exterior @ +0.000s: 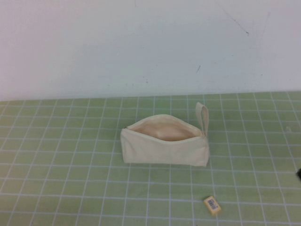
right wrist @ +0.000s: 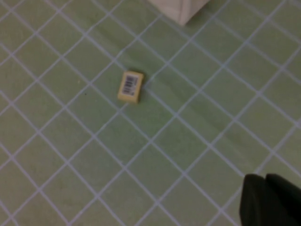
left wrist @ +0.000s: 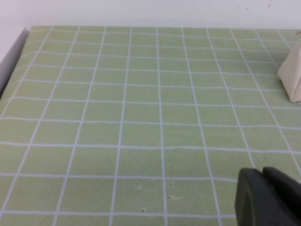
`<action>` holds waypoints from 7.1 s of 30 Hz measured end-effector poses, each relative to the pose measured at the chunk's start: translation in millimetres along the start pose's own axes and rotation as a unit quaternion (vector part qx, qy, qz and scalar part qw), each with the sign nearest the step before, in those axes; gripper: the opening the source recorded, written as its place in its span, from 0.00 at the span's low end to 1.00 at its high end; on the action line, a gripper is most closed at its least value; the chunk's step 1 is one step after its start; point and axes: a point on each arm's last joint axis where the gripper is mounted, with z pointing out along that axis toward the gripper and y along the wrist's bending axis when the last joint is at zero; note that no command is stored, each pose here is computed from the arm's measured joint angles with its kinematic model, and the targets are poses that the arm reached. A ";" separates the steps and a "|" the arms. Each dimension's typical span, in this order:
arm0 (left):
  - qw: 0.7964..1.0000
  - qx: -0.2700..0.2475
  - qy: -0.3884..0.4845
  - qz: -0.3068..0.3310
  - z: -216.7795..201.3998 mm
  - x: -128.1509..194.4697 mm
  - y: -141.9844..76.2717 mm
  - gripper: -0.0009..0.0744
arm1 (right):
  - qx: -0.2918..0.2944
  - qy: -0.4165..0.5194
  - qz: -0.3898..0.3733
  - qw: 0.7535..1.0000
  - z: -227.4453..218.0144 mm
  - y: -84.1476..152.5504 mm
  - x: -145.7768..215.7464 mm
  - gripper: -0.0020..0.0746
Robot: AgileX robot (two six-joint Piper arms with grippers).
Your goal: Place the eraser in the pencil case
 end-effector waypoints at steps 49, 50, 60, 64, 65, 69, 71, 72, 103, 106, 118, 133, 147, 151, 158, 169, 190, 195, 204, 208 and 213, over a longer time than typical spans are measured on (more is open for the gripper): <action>1.000 0.000 0.000 0.000 0.0 0.0 0.0 0.01 | -0.193 0.253 -0.011 0.948 208.9 35.5 -81.7 0.06; 1.000 0.000 0.000 0.000 0.0 0.0 0.0 0.01 | -0.200 0.256 -0.013 0.946 204.2 35.8 -88.9 0.05; 1.000 0.000 0.000 0.000 0.0 0.0 0.0 0.01 | -0.214 0.215 -0.064 0.951 177.4 33.2 -137.5 0.03; 1.000 0.000 0.000 0.000 0.0 0.0 0.0 0.01 | -0.219 0.226 -0.034 0.948 185.8 29.3 -132.9 0.03; 1.000 0.000 0.000 0.000 0.0 0.0 0.0 0.01 | -0.219 0.230 -0.034 0.948 186.7 29.4 -130.8 0.03; 1.000 0.000 0.000 0.000 0.0 0.0 0.0 0.01 | -0.183 0.242 -0.076 0.950 174.2 39.0 -125.9 0.03; 1.000 0.000 0.000 0.000 0.0 0.0 0.0 0.01 | -0.143 0.235 -0.117 0.954 162.3 52.0 -126.5 0.03; 1.000 0.000 0.000 0.000 0.0 0.0 0.0 0.01 | -0.128 0.229 -0.132 0.956 155.7 57.7 -127.6 0.03; 1.000 0.000 0.000 0.000 0.0 0.0 0.0 0.01 | -0.083 0.225 -0.168 0.956 205.7 77.2 -56.7 0.55; 1.000 0.000 0.000 0.000 0.0 0.0 0.0 0.01 | -0.087 0.237 -0.168 0.953 210.3 77.0 -52.6 0.53; 1.000 0.000 0.000 0.000 0.0 0.0 0.0 0.01 | -0.106 0.265 -0.155 0.946 203.6 78.4 -64.8 0.30; 1.000 0.000 0.000 0.000 0.0 0.0 0.0 0.01 | -0.067 0.009 -0.190 0.980 112.0 82.4 -216.9 0.30; 1.000 0.000 0.000 0.000 0.0 0.0 0.0 0.01 | -0.014 0.097 -0.186 0.978 142.9 65.4 -220.8 0.47; 1.000 0.000 0.000 0.000 0.0 0.0 0.0 0.01 | 0.014 0.088 -0.202 0.975 102.9 63.9 -234.2 0.18; 1.000 0.000 0.000 0.000 0.0 0.0 0.0 0.01 | 0.108 0.053 -0.231 0.965 18.9 57.3 -240.3 0.04; 1.000 0.000 0.000 0.000 0.0 0.0 0.0 0.01 | 0.124 0.002 -0.170 0.978 -74.7 72.4 -159.6 0.03; 1.000 0.000 0.000 0.000 0.0 0.0 0.0 0.01 | 0.041 -0.139 -0.101 0.984 -66.8 107.2 70.1 0.03; 1.000 0.000 0.000 0.000 0.0 0.0 0.0 0.01 | 0.022 -0.169 -0.088 0.981 -76.4 112.2 75.5 0.03; 1.000 0.000 0.000 0.000 0.0 0.0 0.0 0.01 | 0.040 -0.166 -0.133 0.976 -76.4 110.4 77.0 0.03; 1.000 0.000 0.000 0.000 0.0 0.0 0.0 0.01 | 0.101 -0.152 -0.204 0.962 -64.3 100.8 86.5 0.03; 1.000 0.000 0.000 0.000 0.0 0.0 0.0 0.01 | 0.190 -0.192 -0.191 0.944 -39.4 87.6 112.8 0.03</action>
